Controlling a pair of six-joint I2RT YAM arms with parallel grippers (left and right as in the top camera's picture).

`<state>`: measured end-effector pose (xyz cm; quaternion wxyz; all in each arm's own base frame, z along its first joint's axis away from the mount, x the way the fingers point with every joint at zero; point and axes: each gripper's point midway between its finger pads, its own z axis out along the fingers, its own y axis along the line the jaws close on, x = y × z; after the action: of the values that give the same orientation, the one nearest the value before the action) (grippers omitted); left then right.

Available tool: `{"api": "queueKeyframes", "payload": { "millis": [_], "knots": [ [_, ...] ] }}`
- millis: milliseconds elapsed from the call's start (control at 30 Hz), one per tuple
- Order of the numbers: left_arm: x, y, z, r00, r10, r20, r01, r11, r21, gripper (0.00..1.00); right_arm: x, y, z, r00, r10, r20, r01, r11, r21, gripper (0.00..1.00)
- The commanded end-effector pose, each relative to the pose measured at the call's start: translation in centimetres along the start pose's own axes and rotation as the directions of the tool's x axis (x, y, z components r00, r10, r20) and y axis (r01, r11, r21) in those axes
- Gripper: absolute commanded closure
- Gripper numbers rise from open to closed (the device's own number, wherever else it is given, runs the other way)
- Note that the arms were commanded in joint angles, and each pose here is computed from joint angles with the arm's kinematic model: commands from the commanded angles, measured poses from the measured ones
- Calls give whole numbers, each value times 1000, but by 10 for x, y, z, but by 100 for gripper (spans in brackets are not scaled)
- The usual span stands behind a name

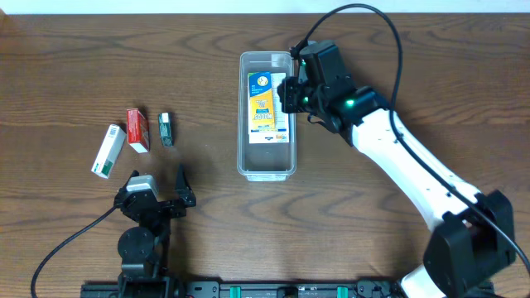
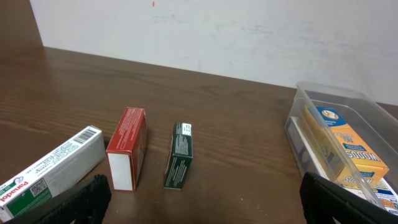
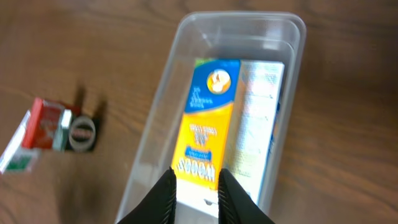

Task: Pack container
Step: 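Carry yellow box with right gripper and lower it into the container, then release yellow box and retract right gripper to the right side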

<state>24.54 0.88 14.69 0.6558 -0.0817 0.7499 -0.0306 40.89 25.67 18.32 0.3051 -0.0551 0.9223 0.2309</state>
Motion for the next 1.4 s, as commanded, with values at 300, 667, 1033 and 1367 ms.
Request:
{"api": "queueKeyframes", "payload": {
  "millis": [300,667,1033,1367],
  "knots": [
    [19,4,2,998,18,-56,-19,1000,-14,2,28,12,13,992,-91,-91,93,995,25,97],
    [19,4,2,998,18,-56,-19,1000,-14,2,33,-21,83,994,-80,-75,88,990,106,99],
    [19,4,2,998,18,-56,-19,1000,-14,2,61,-33,115,986,-76,-146,95,987,126,99],
    [19,4,2,998,18,-56,-19,1000,-14,2,54,-25,118,989,-82,-123,92,993,79,99]
  ]
}}
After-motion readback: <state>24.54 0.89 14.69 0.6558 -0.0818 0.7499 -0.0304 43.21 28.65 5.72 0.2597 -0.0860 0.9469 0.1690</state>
